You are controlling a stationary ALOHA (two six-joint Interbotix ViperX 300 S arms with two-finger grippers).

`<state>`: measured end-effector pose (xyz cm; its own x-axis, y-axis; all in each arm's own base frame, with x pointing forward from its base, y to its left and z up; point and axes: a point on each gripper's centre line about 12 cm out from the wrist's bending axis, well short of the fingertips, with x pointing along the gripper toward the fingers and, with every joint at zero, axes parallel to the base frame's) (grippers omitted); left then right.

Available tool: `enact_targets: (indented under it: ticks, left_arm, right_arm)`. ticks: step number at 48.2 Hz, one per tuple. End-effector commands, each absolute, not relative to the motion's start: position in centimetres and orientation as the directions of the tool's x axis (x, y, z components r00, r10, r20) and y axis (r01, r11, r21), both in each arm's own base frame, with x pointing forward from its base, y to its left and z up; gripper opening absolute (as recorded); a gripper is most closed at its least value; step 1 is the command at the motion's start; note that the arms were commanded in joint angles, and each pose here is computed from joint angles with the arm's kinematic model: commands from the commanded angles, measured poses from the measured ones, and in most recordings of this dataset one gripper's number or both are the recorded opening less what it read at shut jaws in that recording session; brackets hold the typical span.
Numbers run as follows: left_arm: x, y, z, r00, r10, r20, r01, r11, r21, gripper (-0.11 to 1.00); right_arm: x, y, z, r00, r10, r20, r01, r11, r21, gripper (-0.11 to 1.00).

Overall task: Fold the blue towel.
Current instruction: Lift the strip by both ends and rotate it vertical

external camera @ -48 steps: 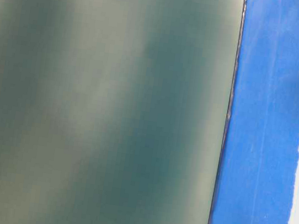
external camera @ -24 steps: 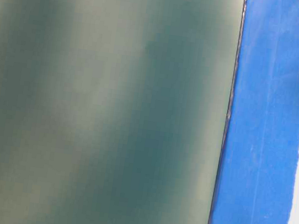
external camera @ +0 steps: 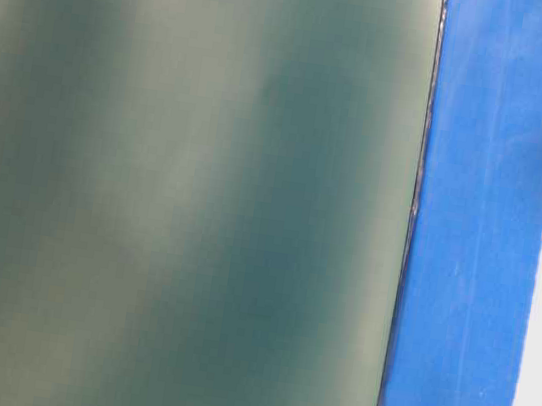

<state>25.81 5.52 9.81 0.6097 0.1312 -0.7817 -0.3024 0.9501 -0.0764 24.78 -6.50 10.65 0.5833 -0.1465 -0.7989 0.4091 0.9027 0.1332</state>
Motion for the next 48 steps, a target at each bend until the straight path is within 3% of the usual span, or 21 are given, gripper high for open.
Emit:
enact_targets:
  ticks: [1, 11, 22, 36, 48]
  left_arm:
    - [26.7, 5.8, 12.8, 0.658, 0.142, -0.740, -0.296, 0.952, -0.081, 0.03]
    - [26.6, 5.6, 18.6, 0.733, 0.152, -0.662, -0.285, 0.954, -0.096, 0.03]
    - [25.3, 4.9, 22.2, 0.808, 0.152, -0.569, -0.255, 0.961, -0.105, 0.03]
    - [24.8, 4.4, 22.9, 0.828, 0.144, -0.541, -0.241, 0.964, -0.111, 0.03]
    - [26.2, 2.8, 22.6, 0.834, 0.086, -0.545, -0.175, 0.978, -0.115, 0.03]
  right_arm:
    - [25.3, -6.7, 13.1, 0.636, -0.158, -0.755, 0.400, 0.904, 0.148, 0.07]
    - [24.8, -6.5, 17.8, 0.711, -0.160, -0.685, 0.372, 0.912, 0.174, 0.07]
    - [23.5, -6.0, 22.0, 0.788, -0.168, -0.592, 0.340, 0.921, 0.191, 0.07]
    - [22.6, -5.9, 23.4, 0.822, -0.189, -0.537, 0.332, 0.925, 0.183, 0.07]
    - [23.4, -8.0, 23.0, 0.812, -0.259, -0.523, 0.399, 0.900, 0.174, 0.07]
